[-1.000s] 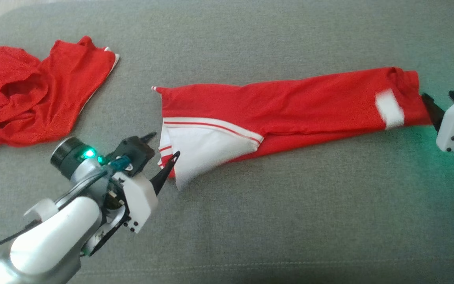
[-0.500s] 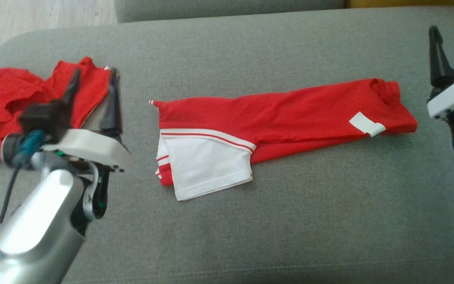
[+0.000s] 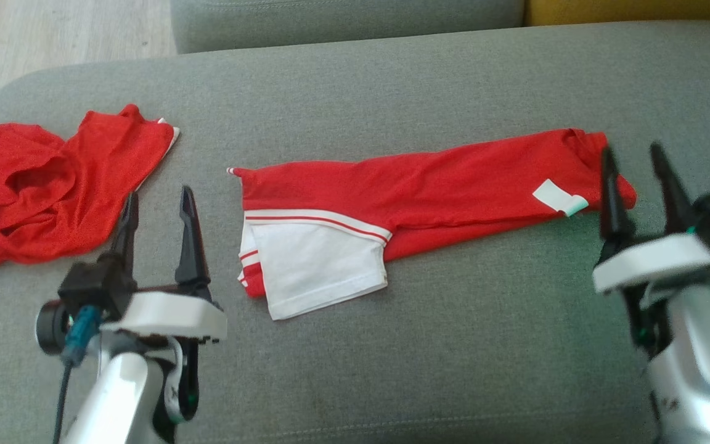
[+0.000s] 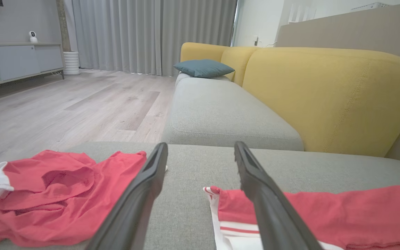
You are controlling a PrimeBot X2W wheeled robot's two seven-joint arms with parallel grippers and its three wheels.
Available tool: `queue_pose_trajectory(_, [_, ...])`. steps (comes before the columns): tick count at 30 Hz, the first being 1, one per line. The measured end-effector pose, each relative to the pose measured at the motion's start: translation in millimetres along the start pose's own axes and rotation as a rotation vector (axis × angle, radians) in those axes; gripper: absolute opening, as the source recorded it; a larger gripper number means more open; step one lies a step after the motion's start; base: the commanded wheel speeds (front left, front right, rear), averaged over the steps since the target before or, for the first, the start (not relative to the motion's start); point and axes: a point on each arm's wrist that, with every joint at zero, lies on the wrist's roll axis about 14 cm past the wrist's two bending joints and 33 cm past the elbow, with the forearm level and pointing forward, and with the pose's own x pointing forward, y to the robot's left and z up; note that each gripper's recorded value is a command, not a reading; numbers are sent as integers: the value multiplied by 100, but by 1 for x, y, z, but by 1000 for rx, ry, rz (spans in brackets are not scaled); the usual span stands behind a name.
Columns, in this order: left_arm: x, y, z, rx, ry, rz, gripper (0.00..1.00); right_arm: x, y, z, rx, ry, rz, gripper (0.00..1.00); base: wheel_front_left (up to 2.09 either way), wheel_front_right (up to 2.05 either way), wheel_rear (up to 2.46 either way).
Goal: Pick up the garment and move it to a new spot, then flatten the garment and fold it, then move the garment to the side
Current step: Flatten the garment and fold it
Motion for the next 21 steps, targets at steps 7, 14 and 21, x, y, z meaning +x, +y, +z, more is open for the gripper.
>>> queue_pose_trajectory(7, [-7, -3, -9, 1, 14, -21, 100, -17, 7, -15, 2, 20, -36, 100, 0, 0, 0])
queue_pose_trajectory(14, [-4, 1, -17, 4, 27, -23, 100, -11, -5, -27, 0, 83, -77, 100, 0, 0, 0])
queue_pose_trajectory(21, [5, 1, -36, -3, 70, -34, 100, 10, -38, -67, 95, 288, -197, 100, 0, 0, 0])
